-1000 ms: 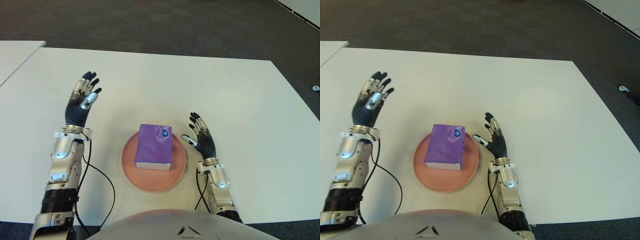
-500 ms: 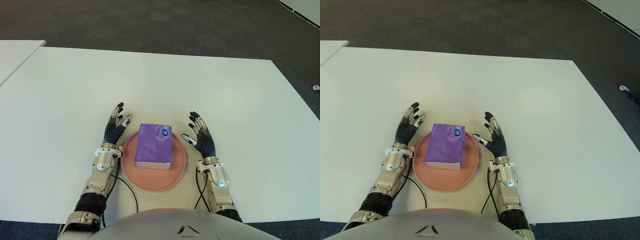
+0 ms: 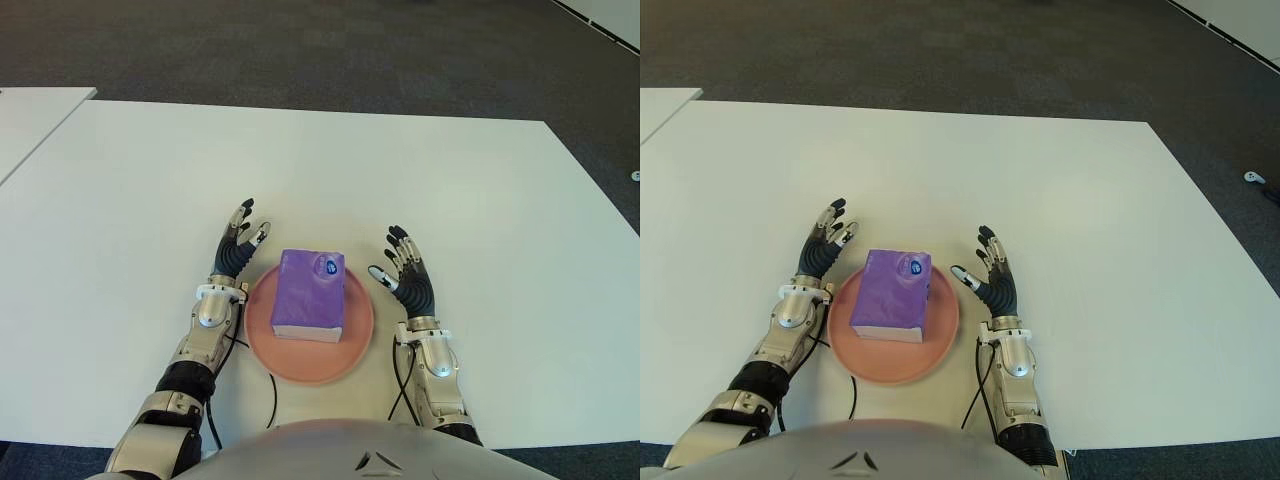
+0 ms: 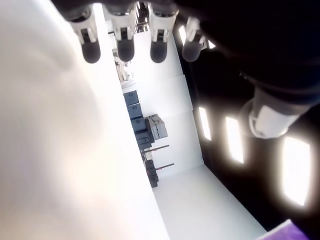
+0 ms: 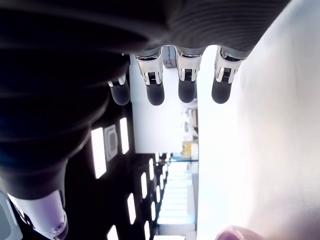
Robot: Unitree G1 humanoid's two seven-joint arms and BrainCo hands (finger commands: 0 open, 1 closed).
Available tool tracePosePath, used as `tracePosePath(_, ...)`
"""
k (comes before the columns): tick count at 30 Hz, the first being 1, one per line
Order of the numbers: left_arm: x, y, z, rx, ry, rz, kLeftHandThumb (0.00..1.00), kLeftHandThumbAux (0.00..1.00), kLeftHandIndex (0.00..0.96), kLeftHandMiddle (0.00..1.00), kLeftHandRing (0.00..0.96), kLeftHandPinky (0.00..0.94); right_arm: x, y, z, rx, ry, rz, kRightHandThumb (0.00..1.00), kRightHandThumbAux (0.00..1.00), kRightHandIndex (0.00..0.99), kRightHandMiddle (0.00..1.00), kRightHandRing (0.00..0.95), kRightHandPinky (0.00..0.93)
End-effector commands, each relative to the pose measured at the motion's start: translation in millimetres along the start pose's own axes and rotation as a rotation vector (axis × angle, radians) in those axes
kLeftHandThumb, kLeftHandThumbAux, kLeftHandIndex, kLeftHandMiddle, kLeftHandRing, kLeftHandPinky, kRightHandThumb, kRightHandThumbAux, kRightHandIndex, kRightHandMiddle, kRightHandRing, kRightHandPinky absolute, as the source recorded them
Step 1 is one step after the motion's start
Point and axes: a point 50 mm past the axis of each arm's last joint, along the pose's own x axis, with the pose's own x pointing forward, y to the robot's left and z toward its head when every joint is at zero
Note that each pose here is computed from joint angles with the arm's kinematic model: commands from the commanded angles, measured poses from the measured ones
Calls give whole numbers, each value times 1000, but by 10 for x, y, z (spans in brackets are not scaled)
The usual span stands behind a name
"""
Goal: Put the tissue paper into the plate.
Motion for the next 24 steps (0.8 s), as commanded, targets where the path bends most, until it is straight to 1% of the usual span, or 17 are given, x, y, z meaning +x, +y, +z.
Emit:
tracePosePath(1, -547, -104, -567, 68, 276, -47, 0, 444, 0, 0, 0, 0, -474, -11, -500, 23, 285, -17, 0, 670, 0, 0, 0, 0)
tracePosePath(10, -550, -86, -580, 47, 277, -17, 0, 457, 0, 0, 0, 0, -493, -46, -520, 5, 284, -7, 0, 654, 0, 0, 0, 0)
tracePosePath(12, -568, -6, -573, 25, 269, -5, 0, 452, 0, 0, 0, 0, -479, -56, -538, 6, 302, -28, 0, 653, 0, 0, 0, 0)
tracePosePath(15, -565, 87, -547, -6, 252, 18, 0, 447, 0, 0, 0, 0, -451, -24, -491, 10, 286, -53, 0, 653, 0, 0, 0, 0)
tracePosePath(20, -526, 180, -470, -34, 207, 64, 0, 462, 0, 0, 0, 0, -452, -9, -471, 3, 277, -88, 0, 655, 0, 0, 0, 0)
tracePosePath(24, -499, 236, -385, -52, 167, 108, 0, 484, 0, 0, 0, 0, -450, -15, -472, 12, 290, -127, 0, 652, 0, 0, 0, 0)
